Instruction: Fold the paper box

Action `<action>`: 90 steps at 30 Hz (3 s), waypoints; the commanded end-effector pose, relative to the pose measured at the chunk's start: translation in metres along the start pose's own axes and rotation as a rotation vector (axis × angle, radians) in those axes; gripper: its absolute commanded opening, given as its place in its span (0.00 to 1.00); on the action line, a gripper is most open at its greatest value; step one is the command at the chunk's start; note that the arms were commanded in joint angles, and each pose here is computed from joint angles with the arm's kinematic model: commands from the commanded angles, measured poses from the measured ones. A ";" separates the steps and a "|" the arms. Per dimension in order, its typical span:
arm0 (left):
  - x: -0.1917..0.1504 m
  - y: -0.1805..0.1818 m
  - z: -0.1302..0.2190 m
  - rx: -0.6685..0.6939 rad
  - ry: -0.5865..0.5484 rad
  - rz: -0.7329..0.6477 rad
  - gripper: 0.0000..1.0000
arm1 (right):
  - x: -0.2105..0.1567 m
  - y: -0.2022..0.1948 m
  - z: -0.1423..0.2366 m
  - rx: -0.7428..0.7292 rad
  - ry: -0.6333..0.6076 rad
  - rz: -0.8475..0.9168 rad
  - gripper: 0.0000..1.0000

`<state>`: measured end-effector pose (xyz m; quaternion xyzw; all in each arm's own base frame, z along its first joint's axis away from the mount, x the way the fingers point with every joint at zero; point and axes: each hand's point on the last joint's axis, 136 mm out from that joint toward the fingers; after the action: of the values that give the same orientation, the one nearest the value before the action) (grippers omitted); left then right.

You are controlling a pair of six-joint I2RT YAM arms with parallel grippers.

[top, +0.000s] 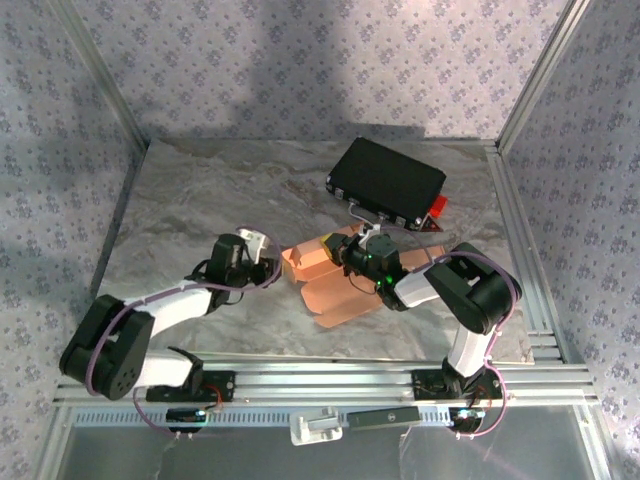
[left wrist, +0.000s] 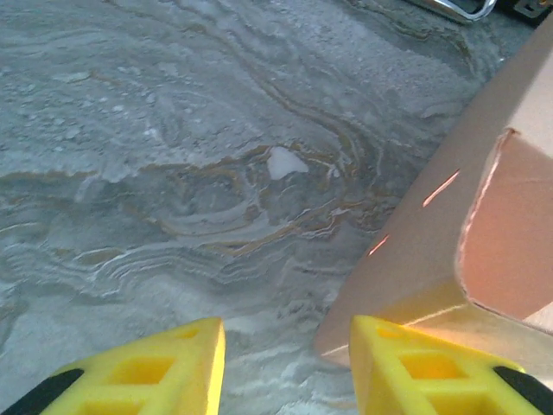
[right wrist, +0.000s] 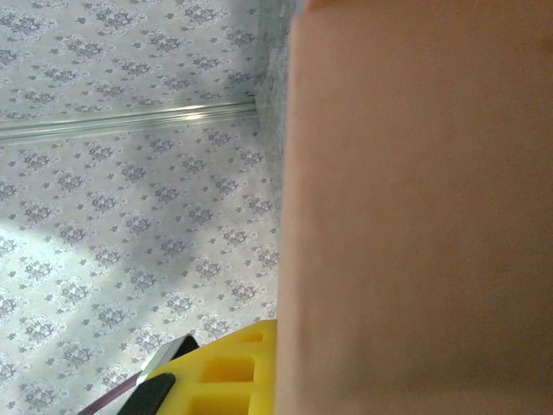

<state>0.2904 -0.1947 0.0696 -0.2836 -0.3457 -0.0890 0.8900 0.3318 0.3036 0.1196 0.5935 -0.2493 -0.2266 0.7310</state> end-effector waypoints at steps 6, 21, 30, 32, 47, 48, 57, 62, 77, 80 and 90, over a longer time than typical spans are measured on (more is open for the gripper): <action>0.009 -0.037 -0.010 -0.155 0.013 -0.152 0.42 | -0.003 0.001 -0.002 -0.018 0.020 0.023 0.00; 0.001 -0.070 -0.013 -0.247 -0.012 -0.189 0.42 | 0.002 0.002 -0.002 -0.016 0.009 0.020 0.00; -0.002 -0.075 -0.014 -0.238 -0.023 -0.181 0.42 | 0.003 0.005 -0.003 -0.012 0.009 0.021 0.00; -0.001 -0.075 -0.016 -0.234 -0.021 -0.177 0.41 | 0.003 0.005 -0.003 -0.012 0.009 0.019 0.00; 0.000 -0.066 -0.020 -0.016 -0.155 -0.141 0.39 | -0.001 0.012 -0.002 0.023 -0.031 0.035 0.00; -0.001 -0.064 -0.021 0.002 -0.164 -0.139 0.39 | -0.002 0.011 -0.002 0.023 -0.034 0.043 0.00; 0.001 -0.062 -0.027 0.091 -0.198 -0.137 0.38 | -0.007 -0.001 0.002 0.016 -0.047 0.038 0.00; 0.004 -0.062 -0.030 0.114 -0.217 -0.118 0.37 | -0.008 0.002 0.001 0.016 -0.042 0.034 0.00; 0.013 -0.068 -0.042 0.228 -0.273 -0.037 0.31 | -0.016 -0.008 -0.001 -0.002 -0.044 0.068 0.00; 0.013 -0.065 -0.044 0.256 -0.275 -0.026 0.29 | -0.018 -0.018 0.001 -0.027 -0.043 0.073 0.00; 0.018 -0.066 -0.051 0.298 -0.271 -0.005 0.20 | -0.021 -0.019 -0.002 -0.019 -0.035 0.043 0.00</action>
<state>0.3001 -0.2626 0.0640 -0.1378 -0.4593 -0.0161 0.8774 0.3323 0.3028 0.1223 0.5911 -0.3079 -0.2390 0.7062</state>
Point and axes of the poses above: each hand's point on the last joint's axis, 136 mm out from that joint toward the fingers, its own z axis back along the fingers, its own y axis along the line the jaws close on, x = y × z, and after that the axes turned 8 degrees about z, right-handed
